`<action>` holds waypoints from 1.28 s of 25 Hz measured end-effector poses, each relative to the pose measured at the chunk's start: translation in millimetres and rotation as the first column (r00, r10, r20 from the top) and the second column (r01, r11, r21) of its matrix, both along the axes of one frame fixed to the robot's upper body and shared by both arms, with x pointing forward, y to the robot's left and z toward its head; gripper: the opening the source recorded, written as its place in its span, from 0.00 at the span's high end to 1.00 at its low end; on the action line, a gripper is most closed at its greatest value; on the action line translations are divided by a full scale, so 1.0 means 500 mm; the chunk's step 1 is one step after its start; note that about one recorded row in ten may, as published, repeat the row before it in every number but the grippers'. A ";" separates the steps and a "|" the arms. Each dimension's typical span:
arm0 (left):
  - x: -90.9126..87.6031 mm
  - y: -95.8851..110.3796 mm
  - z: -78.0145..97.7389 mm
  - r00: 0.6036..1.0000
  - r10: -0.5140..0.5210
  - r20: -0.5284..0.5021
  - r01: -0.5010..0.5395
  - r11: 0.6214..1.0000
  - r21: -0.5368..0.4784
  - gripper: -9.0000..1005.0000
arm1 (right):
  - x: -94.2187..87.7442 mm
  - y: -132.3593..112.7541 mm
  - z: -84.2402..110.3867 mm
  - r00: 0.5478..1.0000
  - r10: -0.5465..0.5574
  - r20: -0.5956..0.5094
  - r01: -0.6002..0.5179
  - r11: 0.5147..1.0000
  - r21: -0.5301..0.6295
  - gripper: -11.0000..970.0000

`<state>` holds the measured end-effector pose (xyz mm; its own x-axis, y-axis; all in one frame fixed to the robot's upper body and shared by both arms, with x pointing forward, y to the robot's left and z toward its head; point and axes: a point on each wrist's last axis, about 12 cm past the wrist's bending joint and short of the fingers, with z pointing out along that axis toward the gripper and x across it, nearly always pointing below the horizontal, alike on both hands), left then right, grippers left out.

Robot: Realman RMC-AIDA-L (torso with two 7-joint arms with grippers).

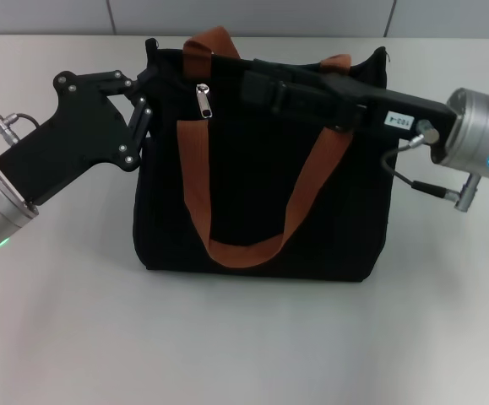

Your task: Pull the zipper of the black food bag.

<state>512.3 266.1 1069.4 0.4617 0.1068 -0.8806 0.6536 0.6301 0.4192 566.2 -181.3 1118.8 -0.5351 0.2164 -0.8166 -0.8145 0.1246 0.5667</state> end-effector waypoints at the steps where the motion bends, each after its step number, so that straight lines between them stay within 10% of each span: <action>1: 0.000 -0.001 0.000 1.000 -0.001 0.000 0.001 1.000 -0.001 0.97 | 0.003 0.003 0.002 1.000 0.008 -0.006 -0.008 1.000 -0.013 0.19; 13: 0.006 -0.003 0.002 1.000 0.008 -0.001 -0.008 1.000 -0.008 0.97 | 0.040 0.024 0.031 0.997 0.046 -0.062 -0.055 0.986 -0.156 0.24; 19: 0.007 -0.004 0.003 1.000 0.007 0.001 -0.007 1.000 -0.008 0.97 | 0.058 0.040 0.047 0.996 0.063 -0.062 -0.076 0.968 -0.237 0.47; 32: 0.010 -0.006 0.006 1.000 0.000 0.010 0.000 1.000 -0.013 0.97 | 0.084 0.086 0.059 0.994 0.058 -0.093 -0.087 0.932 -0.353 0.62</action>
<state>517.1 262.9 1072.7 0.4703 0.0957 -0.8773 0.6497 0.6353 0.4175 608.0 -138.5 1148.5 -0.6050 -0.1223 -0.7868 -0.7827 0.2725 0.5595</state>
